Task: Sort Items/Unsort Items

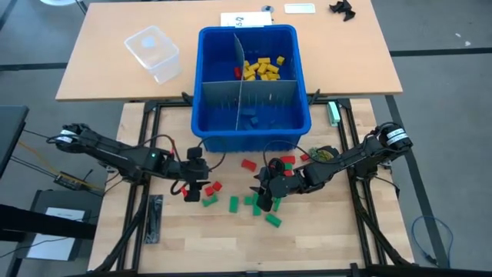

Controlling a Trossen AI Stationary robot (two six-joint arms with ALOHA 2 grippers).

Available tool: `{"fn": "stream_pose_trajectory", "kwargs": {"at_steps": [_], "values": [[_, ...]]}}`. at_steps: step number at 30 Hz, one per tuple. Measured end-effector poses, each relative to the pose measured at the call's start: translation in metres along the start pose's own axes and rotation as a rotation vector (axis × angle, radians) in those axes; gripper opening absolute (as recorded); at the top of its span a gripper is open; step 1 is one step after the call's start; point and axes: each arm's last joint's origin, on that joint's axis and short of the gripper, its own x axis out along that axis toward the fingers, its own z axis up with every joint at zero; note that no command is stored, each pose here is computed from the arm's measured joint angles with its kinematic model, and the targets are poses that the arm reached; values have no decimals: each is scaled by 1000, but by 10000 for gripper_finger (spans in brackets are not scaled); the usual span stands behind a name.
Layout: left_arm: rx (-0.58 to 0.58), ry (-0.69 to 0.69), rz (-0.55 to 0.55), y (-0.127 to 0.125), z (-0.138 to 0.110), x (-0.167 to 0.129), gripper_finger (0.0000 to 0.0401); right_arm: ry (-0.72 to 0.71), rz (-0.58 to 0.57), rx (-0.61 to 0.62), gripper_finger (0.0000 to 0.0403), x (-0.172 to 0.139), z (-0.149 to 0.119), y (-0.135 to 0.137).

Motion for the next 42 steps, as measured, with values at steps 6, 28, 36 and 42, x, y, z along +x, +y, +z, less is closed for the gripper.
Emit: {"fn": "stream_pose_trajectory", "kwargs": {"at_steps": [6, 28, 36, 42], "values": [[-62, 134, 0, -5, -8, 19, 197, 7, 13, -1, 238, 0, 0, 1], [-253, 383, -89, -26, -24, 90, 197, 21, 19, -18, 238, -4, -6, 7], [-257, 401, -71, -29, -27, 107, 197, 23, 15, -18, 233, -4, -6, 6], [-228, 347, -69, -29, -23, 109, 196, 24, 15, -18, 233, -4, -6, 6]]}}
